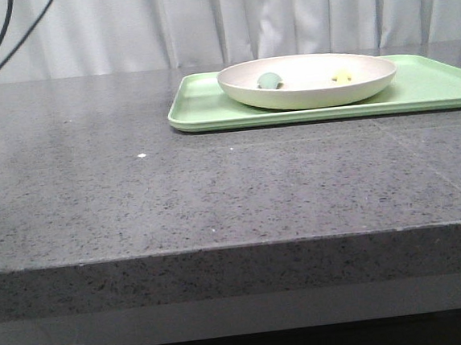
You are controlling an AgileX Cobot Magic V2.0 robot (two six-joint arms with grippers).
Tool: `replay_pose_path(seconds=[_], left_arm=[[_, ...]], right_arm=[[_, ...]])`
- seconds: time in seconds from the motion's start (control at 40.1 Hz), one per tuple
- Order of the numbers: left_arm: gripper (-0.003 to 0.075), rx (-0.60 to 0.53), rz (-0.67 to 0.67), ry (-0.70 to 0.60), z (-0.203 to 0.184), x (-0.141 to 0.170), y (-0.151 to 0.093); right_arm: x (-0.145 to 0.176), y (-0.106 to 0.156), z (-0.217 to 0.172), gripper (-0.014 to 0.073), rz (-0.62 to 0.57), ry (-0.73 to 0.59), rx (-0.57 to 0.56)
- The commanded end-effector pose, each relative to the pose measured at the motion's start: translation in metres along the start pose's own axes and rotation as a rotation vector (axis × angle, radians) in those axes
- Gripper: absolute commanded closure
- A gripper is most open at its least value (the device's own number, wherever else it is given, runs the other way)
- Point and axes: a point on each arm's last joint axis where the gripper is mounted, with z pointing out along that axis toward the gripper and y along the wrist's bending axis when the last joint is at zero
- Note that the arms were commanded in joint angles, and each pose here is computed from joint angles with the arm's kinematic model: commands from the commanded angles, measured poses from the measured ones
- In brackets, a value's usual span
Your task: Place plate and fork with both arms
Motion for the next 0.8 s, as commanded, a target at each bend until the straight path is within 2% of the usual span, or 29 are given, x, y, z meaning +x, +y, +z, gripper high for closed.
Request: replay_pose_path(seconds=[0.0, 0.149, 0.274, 0.349, 0.772], left_arm=[[0.0738, -0.055, 0.064, -0.092, -0.063, -0.003, -0.017], [0.0738, -0.165, 0.057, 0.006, -0.071, 0.019, 0.001], [0.0738, -0.301, 0.058, 0.057, -0.083, 0.042, 0.023], [0.0738, -0.368, 0.041, 0.033, -0.096, 0.053, 0.036], [0.0738, -0.532, -0.138, -0.049, -0.158, 0.135, 0.112]], right_arm=[[-0.016, 0.0, -0.001, 0.0005, -0.003, -0.104, 0.008], [-0.016, 0.0, -0.001, 0.0005, -0.003, -0.104, 0.008], [-0.016, 0.0, -0.001, 0.0005, -0.003, -0.104, 0.008], [-0.016, 0.0, -0.001, 0.0005, -0.003, -0.104, 0.008], [-0.016, 0.0, -0.001, 0.0005, -0.003, -0.104, 0.008]])
